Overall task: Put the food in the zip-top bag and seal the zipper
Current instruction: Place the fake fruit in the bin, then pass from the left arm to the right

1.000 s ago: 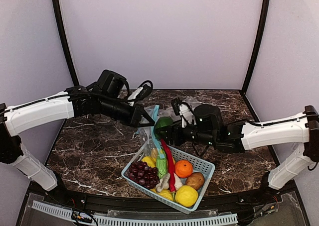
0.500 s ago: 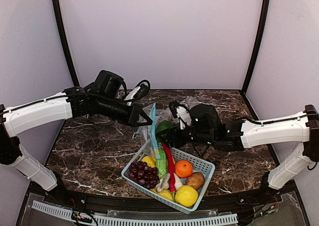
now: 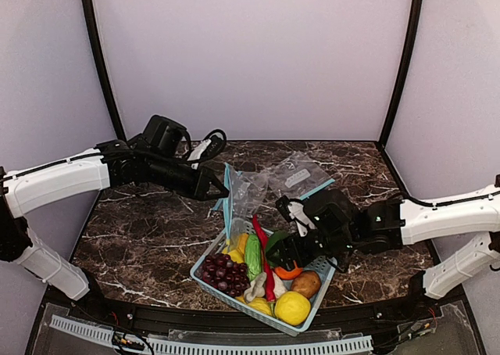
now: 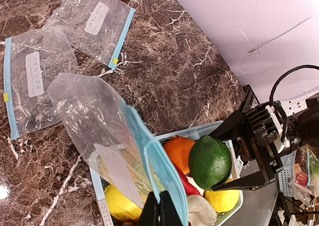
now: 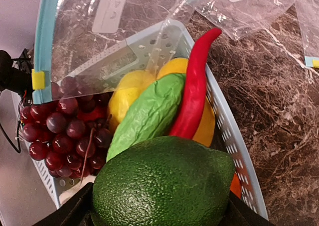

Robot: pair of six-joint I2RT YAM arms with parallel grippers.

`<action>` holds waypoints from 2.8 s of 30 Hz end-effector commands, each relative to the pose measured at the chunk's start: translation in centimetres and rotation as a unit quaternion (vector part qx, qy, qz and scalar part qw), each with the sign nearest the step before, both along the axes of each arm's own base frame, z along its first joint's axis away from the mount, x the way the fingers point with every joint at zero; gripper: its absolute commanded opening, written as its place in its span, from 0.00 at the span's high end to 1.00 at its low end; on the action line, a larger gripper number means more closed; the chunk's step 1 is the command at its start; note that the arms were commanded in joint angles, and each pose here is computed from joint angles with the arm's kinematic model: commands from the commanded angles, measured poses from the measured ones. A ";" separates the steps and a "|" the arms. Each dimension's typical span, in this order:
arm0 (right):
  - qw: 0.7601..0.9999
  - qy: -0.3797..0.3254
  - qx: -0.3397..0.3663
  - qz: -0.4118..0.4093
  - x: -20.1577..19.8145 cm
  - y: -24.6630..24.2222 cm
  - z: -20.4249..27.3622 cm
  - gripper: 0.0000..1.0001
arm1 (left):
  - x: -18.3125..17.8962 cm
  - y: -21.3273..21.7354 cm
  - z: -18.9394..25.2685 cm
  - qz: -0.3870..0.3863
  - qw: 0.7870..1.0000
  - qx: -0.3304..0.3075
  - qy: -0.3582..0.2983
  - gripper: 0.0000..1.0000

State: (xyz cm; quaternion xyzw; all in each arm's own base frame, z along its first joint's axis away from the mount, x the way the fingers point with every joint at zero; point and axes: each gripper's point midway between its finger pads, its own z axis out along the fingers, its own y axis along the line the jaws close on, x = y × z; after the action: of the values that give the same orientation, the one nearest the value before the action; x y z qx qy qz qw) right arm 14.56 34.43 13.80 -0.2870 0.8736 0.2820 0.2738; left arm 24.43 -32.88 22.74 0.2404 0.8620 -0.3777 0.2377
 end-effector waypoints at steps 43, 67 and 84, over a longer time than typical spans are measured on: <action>0.985 -0.090 0.062 -0.131 7.9 10.2 7.9 0.52 | -0.1 1.3 0.4 0.023 1.000 0.003 -0.017 0.99; 0.984 -0.117 0.021 -0.131 7.4 11.4 7.8 0.40 | 0.3 1.9 0.4 0.041 0.999 0.010 -0.026 0.99; 0.975 -0.142 -0.015 -0.169 8.4 9.5 8.1 0.52 | 0.7 2.9 -0.5 0.056 0.997 0.043 -0.038 0.99</action>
State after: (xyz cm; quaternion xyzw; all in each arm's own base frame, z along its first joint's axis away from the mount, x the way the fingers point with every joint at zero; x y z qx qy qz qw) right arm 22.83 44.67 20.20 -0.1882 0.8708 0.1807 0.4166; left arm 25.77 -31.17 22.85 0.2116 0.8723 -0.3378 0.2833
